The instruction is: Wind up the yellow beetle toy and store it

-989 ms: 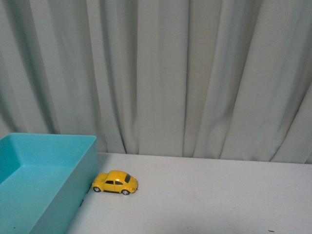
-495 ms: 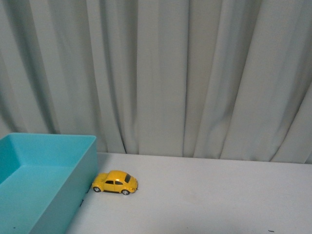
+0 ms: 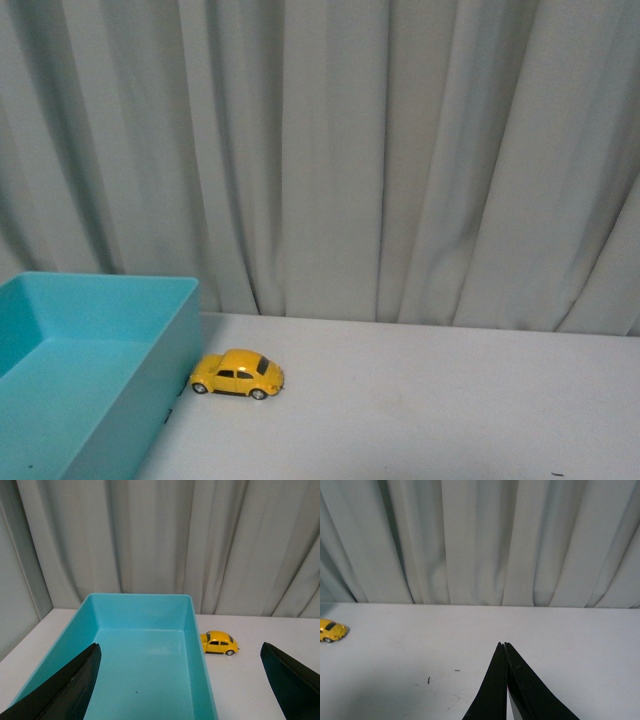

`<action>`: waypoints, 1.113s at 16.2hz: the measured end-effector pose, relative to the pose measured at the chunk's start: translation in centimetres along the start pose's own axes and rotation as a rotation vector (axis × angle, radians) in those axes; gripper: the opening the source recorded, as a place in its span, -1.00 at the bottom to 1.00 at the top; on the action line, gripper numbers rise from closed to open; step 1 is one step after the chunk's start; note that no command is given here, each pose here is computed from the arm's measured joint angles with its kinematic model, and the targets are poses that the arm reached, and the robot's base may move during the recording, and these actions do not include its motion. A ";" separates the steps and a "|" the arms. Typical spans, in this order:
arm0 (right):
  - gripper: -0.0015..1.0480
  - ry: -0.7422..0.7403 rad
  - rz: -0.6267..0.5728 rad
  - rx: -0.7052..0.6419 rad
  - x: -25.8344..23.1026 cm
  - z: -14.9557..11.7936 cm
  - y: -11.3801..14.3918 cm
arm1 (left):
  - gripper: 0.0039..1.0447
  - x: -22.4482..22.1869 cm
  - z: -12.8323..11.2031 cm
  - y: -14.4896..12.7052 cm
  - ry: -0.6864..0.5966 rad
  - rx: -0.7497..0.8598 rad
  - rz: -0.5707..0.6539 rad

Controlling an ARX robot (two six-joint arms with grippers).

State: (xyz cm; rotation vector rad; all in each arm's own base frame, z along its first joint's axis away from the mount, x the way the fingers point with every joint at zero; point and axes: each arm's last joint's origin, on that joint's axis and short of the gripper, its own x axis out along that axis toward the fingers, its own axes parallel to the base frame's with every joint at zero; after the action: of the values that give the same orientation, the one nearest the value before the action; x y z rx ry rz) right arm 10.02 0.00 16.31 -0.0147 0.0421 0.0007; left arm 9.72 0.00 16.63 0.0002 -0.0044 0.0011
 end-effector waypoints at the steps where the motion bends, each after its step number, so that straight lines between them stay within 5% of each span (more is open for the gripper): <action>1: -0.96 -0.065 -0.001 0.000 -0.3 0.5 0.0 | 0.88 0.0 0.0 0.0 0.000 0.000 -0.001; 5: -0.96 -0.046 -0.002 0.000 -0.3 0.3 0.0 | 0.88 0.0 0.0 0.0 0.000 0.000 0.000; 14: 0.86 -0.046 -0.002 0.000 -0.3 0.3 0.0 | 0.88 0.0 0.0 0.0 0.000 0.000 -0.001; 16: 0.86 -0.047 -0.002 0.000 -0.3 0.3 0.0 | 0.88 0.0 0.0 0.0 0.000 0.000 -0.001; 17: 0.87 -0.046 -0.003 0.000 -0.3 0.3 0.0 | 0.88 -0.3 -0.2 -0.2 0.361 -0.106 0.173; 18: 0.87 -0.045 -0.001 0.000 -0.3 0.3 0.0 | 0.88 0.5 0.6 -0.5 0.674 -0.118 0.473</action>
State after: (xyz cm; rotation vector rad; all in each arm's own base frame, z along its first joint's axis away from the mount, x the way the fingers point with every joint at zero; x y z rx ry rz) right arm 9.73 0.00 16.65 -0.0143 -0.0029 0.0000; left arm 10.20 -0.45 17.22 -0.1189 0.6697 0.4739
